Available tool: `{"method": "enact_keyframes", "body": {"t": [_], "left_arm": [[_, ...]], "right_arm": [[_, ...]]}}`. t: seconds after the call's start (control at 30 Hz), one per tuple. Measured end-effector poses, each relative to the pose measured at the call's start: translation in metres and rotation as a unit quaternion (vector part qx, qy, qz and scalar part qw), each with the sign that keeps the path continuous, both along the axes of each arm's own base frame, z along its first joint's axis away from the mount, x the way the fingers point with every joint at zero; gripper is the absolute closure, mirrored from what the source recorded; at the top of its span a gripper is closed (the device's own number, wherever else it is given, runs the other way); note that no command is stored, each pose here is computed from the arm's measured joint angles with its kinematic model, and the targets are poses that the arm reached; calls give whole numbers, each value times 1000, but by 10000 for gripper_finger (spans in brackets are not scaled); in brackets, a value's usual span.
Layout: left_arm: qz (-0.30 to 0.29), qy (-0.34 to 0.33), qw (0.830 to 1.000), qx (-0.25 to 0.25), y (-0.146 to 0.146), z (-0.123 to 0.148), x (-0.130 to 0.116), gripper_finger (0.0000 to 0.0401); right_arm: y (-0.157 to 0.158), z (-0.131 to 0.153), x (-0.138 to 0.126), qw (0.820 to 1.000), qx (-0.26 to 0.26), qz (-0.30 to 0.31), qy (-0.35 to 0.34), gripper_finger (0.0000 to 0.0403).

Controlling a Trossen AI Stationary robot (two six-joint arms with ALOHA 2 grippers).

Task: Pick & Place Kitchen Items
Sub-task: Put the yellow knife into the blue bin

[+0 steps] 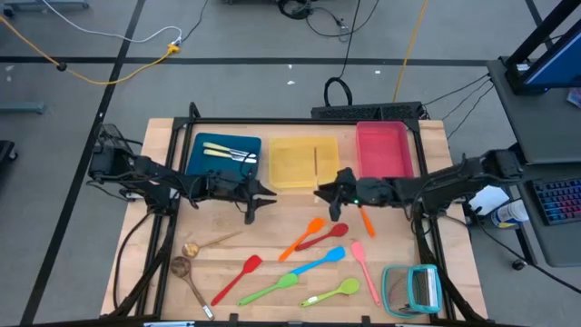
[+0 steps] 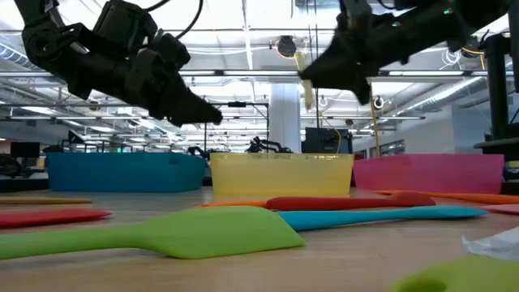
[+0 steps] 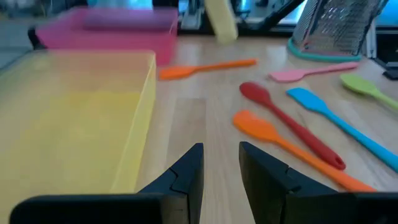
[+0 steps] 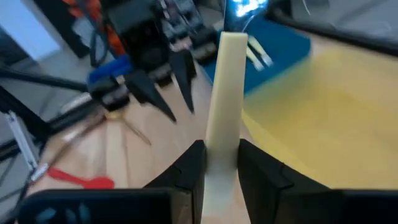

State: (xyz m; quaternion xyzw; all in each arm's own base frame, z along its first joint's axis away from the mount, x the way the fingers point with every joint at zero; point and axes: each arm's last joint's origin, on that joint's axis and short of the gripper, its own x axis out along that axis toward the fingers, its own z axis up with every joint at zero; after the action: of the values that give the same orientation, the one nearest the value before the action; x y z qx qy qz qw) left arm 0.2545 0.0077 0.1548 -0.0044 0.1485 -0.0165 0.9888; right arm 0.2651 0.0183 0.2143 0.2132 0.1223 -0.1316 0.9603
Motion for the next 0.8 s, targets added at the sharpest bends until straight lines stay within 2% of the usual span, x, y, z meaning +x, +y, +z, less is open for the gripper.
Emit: {"method": "enact_keyframes", "body": {"t": [0.17,0.27,0.4,0.57,0.7,0.8], "left_arm": [[-32,-41,998,42,-6,7,2,294],[-34,-51,997,46,-6,9,2,282],[-22,-47,998,42,-2,8,2,241],[-16,-64,997,44,-1,12,3,178],[-2,-98,995,8,-1,23,8,146],[22,-107,994,-18,1,32,15,139]], "right_arm": [[-6,-11,19,997,-58,20,-37,332],[-6,-15,29,993,-91,30,-72,332],[-6,-20,38,983,-126,62,-118,331],[-14,-26,43,980,-131,47,-139,332],[-17,-31,48,978,-128,83,-144,330],[-18,-27,55,971,-138,113,-160,331]]}}
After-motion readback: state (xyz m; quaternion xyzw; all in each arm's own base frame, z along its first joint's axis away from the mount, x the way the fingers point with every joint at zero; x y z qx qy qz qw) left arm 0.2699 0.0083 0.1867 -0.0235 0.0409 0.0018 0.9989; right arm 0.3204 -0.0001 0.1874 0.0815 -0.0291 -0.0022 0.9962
